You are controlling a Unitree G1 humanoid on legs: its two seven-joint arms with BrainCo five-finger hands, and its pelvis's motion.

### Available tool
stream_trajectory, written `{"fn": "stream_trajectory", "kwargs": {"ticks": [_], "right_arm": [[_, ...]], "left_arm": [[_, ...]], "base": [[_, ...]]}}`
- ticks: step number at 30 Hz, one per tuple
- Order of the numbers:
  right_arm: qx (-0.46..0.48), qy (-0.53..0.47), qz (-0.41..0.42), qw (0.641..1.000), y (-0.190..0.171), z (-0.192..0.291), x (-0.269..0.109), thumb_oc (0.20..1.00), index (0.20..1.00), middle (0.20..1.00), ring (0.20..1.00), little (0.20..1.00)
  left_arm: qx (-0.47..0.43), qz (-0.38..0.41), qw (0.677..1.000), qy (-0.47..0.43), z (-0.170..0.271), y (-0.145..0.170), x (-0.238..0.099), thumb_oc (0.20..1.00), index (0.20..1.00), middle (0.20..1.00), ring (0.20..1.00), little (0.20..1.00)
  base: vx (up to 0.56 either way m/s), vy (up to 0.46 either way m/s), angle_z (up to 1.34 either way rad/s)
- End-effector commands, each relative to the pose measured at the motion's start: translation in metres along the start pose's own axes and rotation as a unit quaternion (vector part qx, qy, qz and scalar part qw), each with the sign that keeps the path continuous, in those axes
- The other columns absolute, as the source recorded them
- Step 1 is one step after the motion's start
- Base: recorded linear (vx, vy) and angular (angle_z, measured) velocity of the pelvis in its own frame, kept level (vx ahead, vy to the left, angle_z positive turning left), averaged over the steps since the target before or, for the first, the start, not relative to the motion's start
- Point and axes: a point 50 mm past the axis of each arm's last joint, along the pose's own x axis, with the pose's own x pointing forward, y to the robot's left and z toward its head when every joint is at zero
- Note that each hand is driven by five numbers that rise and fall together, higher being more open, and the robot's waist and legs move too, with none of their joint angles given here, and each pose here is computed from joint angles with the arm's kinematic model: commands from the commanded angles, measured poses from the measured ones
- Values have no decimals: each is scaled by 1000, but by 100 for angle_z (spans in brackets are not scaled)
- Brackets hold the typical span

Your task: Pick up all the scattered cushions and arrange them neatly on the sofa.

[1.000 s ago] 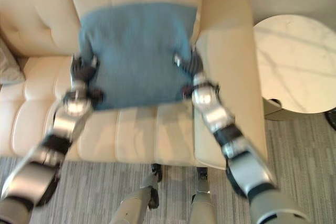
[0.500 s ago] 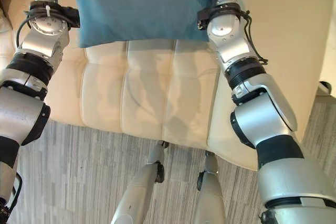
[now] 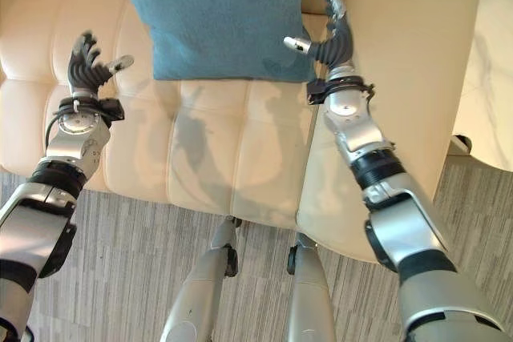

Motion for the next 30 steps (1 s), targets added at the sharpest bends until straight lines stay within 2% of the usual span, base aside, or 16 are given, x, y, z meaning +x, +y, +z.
{"fn": "stream_trajectory", "kwargs": {"ticks": [1,6,10,12,13,17,19,26,30], "right_arm": [[-24,-7,52,998,5,-14,-29,1000,1000,1000,1000,1000],[-31,110,133,985,-6,-65,-137,1000,1000,1000,1000,1000],[-27,265,140,954,-24,-102,-227,1000,1000,1000,1000,1000],[-41,347,144,926,-29,-119,-272,1000,1000,1000,1000,1000],[-61,416,161,893,-31,-131,-311,1000,1000,1000,1000,1000],[-56,523,161,835,-27,-148,-369,1000,1000,1000,1000,1000],[-45,542,157,825,-18,-155,-376,1000,1000,1000,1000,1000],[-17,560,135,817,-9,-158,-384,1000,1000,1000,1000,1000],[-30,551,123,825,-16,-160,-374,1000,1000,1000,1000,1000]], "left_arm": [[34,9,999,-10,-10,26,-17,1000,1000,1000,1000,1000],[71,-24,990,122,-75,57,-119,1000,1000,1000,1000,1000],[86,-11,960,265,-117,83,-205,1000,1000,1000,1000,1000],[111,-11,934,338,-133,94,-247,1000,1000,1000,1000,1000],[136,-29,907,398,-143,98,-283,1000,1000,1000,1000,1000],[140,-37,853,501,-162,97,-343,1000,1000,1000,1000,1000],[152,-39,834,529,-171,96,-352,1000,1000,1000,1000,1000],[154,-35,838,522,-175,91,-341,1000,1000,1000,1000,1000],[143,-50,854,498,-173,78,-328,1000,1000,1000,1000,1000]], "base": [[101,-28,-14],[144,-10,-23],[115,37,-28],[71,101,-27],[21,153,-32],[-79,129,-59],[-280,46,-69],[-289,-71,-31],[-235,-242,-1]]}}
